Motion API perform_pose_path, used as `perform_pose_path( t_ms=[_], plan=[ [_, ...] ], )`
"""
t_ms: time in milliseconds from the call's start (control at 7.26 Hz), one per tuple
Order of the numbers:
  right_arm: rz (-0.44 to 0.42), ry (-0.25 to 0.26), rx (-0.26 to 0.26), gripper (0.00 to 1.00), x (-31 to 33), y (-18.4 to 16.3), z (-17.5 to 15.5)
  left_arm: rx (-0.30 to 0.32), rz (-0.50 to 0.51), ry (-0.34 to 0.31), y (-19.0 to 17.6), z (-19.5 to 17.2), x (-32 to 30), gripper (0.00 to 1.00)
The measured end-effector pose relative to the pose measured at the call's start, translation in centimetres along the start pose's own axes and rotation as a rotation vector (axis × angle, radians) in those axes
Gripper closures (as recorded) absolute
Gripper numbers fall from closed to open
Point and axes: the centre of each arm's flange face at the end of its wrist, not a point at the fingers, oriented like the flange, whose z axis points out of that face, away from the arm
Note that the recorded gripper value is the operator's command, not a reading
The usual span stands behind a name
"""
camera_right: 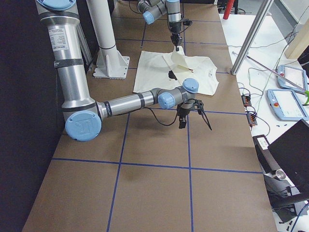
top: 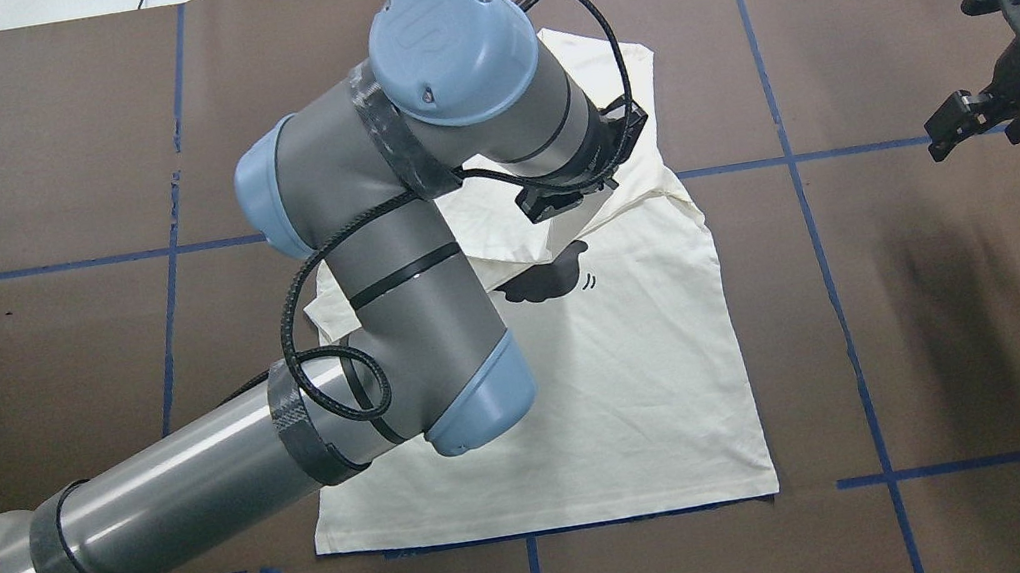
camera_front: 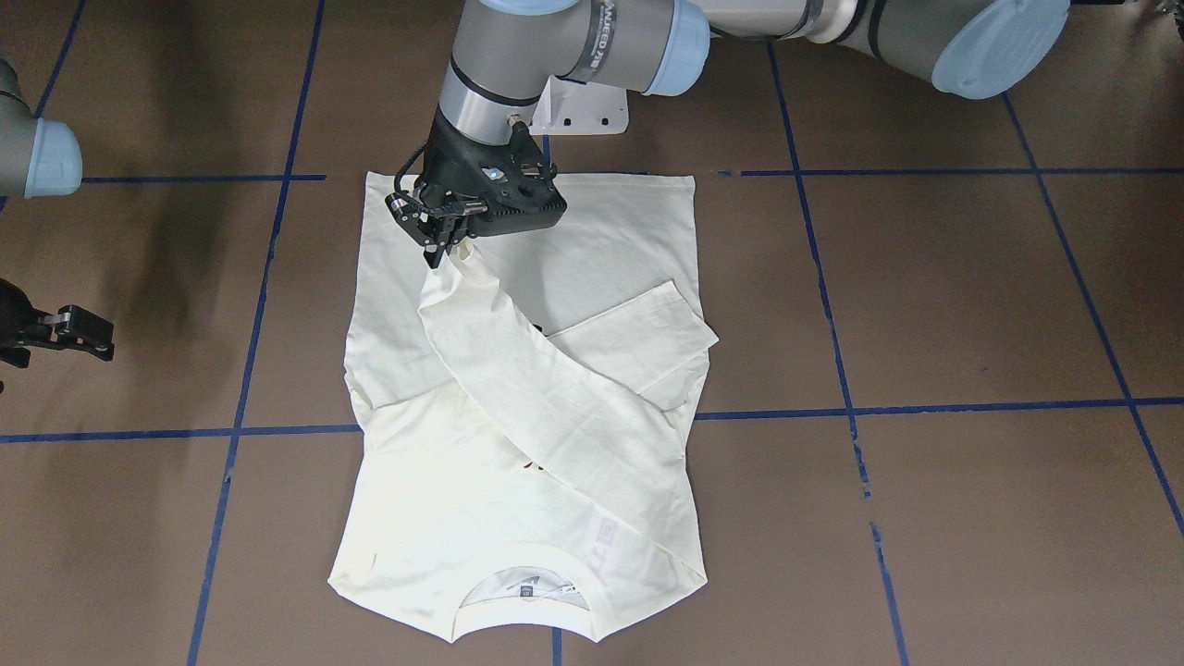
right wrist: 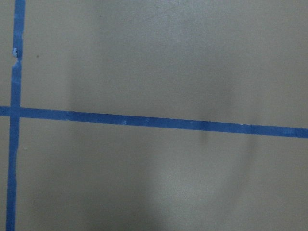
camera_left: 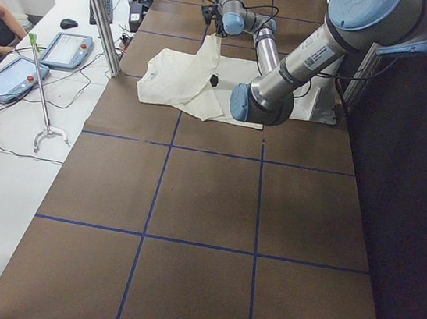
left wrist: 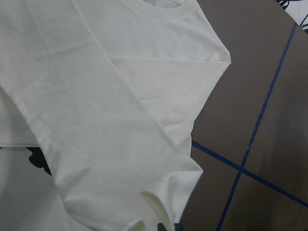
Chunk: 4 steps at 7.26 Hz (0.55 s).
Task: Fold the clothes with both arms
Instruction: 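Carry the sleeve with the left gripper across the shirt front, then release the sleeve and move both grippers to the shirt's near corners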
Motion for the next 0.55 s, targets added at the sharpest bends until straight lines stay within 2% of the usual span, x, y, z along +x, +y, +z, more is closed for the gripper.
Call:
perform_pose_path(
  t_ms=[138,275,413,551],
  plan=[
    [0.0,-0.001,0.0,0.0,-0.1,0.0,0.0,0.011,-0.01,0.003,1.5,3.0,0.0,0.6],
    [0.0,-0.003,-0.001,0.0,-0.2,-0.1,0.0,0.025,-0.03,0.013,3.9,8.1,0.5,0.01],
    [-0.003,-0.006,0.0,0.0,-0.4,-0.1,-0.1,0.029,-0.041,0.031,6.2,12.7,0.9,0.0],
    [-0.004,-0.008,0.001,0.0,-0.6,-0.3,-0.2,0.026,-0.026,0.051,7.9,15.1,0.8,0.0]
  ],
)
